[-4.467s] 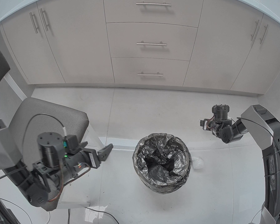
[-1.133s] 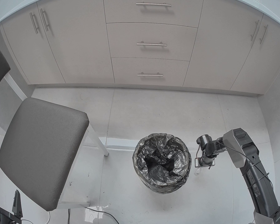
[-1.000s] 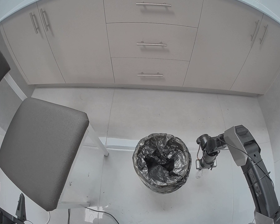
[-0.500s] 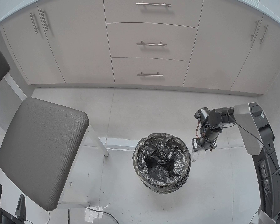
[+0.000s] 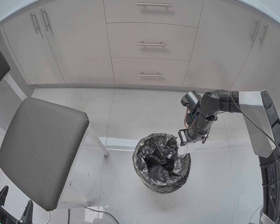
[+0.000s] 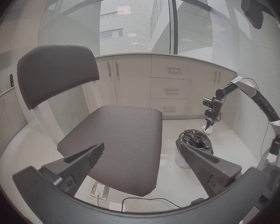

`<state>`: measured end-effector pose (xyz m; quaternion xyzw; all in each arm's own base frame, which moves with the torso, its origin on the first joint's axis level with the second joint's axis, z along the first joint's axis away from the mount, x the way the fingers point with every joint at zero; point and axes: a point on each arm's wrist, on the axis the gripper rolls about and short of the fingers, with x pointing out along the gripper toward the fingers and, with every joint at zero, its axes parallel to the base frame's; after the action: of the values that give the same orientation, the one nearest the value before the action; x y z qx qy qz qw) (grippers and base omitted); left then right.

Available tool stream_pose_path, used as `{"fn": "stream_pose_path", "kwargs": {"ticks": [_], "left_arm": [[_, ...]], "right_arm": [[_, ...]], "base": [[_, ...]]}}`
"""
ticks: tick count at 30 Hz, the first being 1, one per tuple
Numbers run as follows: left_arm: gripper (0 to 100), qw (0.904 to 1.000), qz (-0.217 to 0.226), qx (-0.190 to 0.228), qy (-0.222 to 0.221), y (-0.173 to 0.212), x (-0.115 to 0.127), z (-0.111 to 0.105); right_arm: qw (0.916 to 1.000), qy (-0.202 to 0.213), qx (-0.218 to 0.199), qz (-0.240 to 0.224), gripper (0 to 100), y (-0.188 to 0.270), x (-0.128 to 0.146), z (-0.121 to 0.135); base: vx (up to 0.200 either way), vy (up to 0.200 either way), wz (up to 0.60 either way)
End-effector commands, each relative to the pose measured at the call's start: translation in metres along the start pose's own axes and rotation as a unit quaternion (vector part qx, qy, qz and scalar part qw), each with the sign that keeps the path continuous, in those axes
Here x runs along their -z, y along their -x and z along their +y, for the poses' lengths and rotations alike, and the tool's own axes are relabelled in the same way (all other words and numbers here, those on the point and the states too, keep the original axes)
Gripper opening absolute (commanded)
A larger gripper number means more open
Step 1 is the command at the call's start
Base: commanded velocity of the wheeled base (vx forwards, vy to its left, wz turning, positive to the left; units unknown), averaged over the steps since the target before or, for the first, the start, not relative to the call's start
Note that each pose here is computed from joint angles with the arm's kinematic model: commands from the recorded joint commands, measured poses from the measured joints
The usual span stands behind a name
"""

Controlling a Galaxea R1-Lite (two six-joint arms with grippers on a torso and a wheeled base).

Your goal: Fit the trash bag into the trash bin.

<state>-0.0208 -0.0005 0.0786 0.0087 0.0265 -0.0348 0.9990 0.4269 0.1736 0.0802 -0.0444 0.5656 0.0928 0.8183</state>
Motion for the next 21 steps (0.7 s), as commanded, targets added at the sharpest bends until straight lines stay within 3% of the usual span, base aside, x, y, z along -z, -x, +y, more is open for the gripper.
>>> {"fn": "stream_pose_path", "kwargs": {"ticks": [1,5,8,21], "left_arm": [[100,1.0000,0.005,-0.001,0.000,-0.001,0.003,0.000],[100,1.0000,0.000,-0.003,0.000,0.000,0.003,0.000],[100,0.9996,-0.026,-0.013,0.001,0.002,0.003,-0.001],[100,0.9996,-0.026,-0.014,0.001,0.002,0.003,-0.001]], "right_arm": [[0.9989,0.042,-0.017,-0.010,0,0.017,0.007,0.037],[0.9986,0.049,-0.018,-0.007,0,0.015,0.009,0.043],[0.9970,0.077,-0.006,-0.003,0,-0.005,0.018,0.068],[0.9916,0.124,-0.015,-0.031,0,-0.031,0.028,0.109]], "base": [[0.000,0.000,0.00],[0.000,0.000,0.00],[0.000,0.000,0.00],[0.000,0.000,0.00]]}}
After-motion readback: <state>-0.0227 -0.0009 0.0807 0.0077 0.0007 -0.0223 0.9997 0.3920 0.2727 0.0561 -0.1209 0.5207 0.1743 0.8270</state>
